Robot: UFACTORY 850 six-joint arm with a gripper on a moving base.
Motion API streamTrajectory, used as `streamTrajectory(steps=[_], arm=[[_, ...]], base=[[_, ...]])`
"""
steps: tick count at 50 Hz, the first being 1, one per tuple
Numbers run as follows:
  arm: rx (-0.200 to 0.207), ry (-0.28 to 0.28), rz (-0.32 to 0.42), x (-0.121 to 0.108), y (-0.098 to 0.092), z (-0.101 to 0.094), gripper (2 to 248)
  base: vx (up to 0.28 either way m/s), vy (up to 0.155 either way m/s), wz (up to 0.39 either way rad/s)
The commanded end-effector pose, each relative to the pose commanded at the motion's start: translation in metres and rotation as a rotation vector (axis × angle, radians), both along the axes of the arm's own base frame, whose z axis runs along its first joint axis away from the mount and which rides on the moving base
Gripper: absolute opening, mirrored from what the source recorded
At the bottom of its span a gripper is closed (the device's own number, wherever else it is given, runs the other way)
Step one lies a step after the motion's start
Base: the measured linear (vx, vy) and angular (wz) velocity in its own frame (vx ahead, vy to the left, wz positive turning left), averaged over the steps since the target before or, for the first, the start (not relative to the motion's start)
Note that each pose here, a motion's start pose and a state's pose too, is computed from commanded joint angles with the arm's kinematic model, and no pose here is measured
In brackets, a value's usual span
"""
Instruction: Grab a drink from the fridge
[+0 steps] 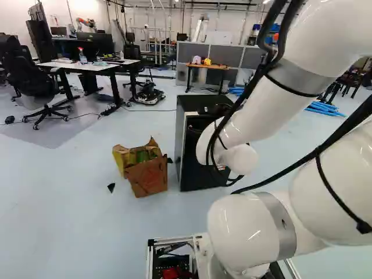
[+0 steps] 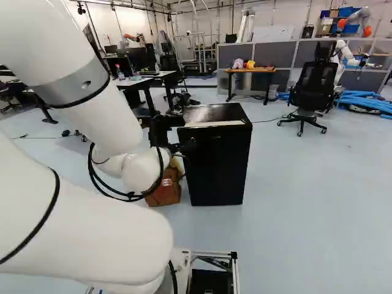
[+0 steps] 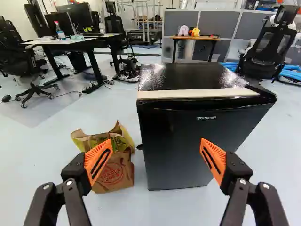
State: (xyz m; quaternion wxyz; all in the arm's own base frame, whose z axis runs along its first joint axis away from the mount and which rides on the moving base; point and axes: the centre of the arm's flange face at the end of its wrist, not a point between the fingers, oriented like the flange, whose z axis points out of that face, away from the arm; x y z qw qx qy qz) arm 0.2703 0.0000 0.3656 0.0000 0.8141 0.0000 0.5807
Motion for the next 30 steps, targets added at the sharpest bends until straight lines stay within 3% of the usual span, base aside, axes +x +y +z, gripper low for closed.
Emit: streamTrajectory(steps=[30], arm=[[0.0,0.0,0.0,0.0,0.0,0.0,247]], base=[[0.0,0.0,0.0]])
